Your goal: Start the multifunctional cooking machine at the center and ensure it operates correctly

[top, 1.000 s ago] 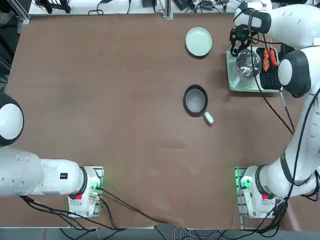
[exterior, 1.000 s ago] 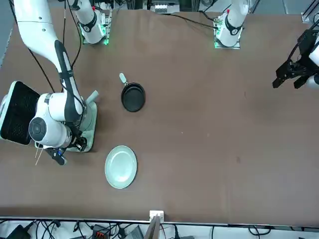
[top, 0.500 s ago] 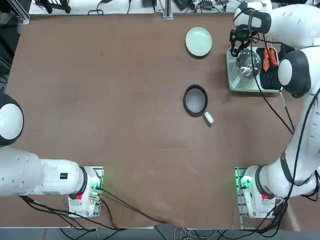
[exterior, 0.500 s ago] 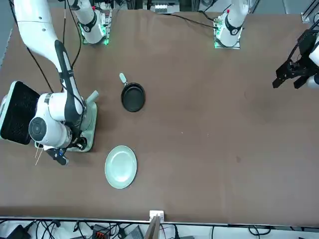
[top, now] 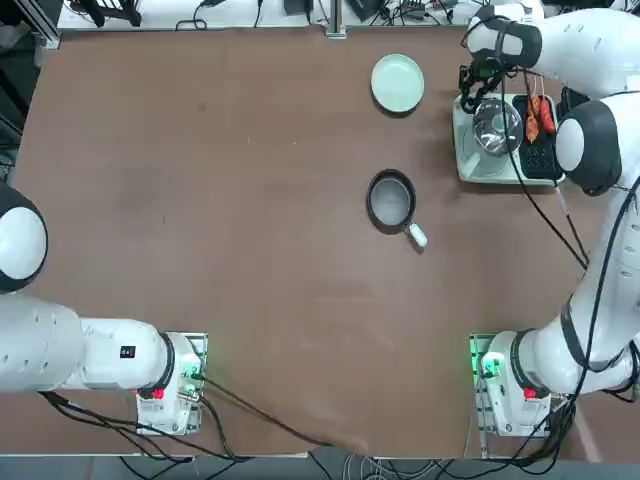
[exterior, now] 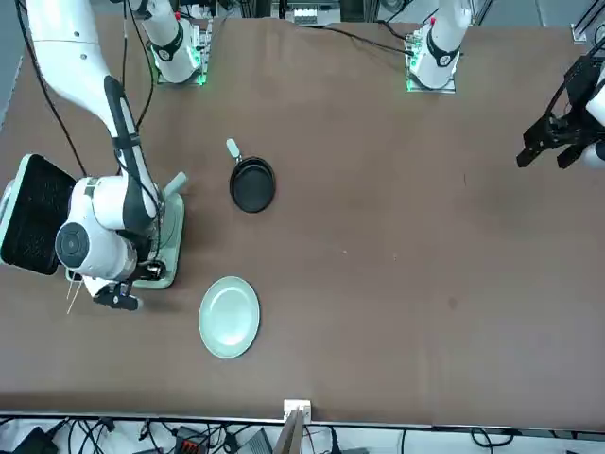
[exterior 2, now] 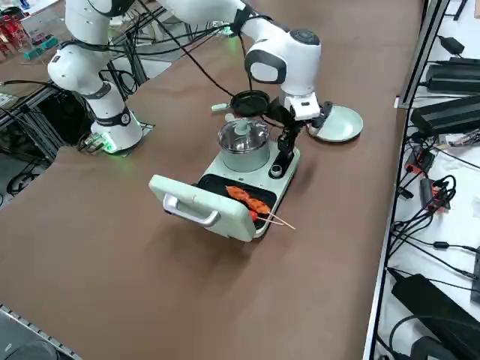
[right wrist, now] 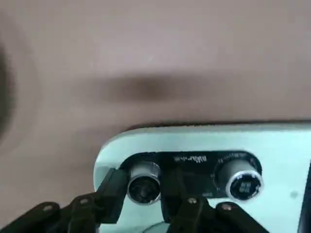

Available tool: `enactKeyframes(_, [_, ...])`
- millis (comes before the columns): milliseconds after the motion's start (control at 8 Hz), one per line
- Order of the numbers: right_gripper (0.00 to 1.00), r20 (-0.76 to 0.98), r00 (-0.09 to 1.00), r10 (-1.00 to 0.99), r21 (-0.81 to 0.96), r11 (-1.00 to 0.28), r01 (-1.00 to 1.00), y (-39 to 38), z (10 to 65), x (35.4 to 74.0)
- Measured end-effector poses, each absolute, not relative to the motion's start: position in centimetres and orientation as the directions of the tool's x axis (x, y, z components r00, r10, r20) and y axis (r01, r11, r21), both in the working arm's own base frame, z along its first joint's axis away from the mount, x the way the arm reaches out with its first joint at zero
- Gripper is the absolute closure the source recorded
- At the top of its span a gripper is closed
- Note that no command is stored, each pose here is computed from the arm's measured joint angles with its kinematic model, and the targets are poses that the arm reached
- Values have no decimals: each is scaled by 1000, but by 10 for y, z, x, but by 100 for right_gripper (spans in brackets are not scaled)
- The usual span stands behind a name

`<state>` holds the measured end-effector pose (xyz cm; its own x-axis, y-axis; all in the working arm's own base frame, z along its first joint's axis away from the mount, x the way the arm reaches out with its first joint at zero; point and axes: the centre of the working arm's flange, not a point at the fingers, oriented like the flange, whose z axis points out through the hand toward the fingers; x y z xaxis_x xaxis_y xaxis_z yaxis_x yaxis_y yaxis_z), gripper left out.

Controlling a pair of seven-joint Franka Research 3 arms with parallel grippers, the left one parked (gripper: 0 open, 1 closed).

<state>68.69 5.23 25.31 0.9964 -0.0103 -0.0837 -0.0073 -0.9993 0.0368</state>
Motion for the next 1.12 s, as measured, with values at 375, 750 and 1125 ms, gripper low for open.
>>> enactKeyframes(375, [58,-107,940,324,35,-944,329,61,253,686])
enactKeyframes(750, [58,-129,777,617,1,-783,622,65,252,687])
enactKeyframes(1125, [58,-132,647,751,-22,-655,755,66,252,687])
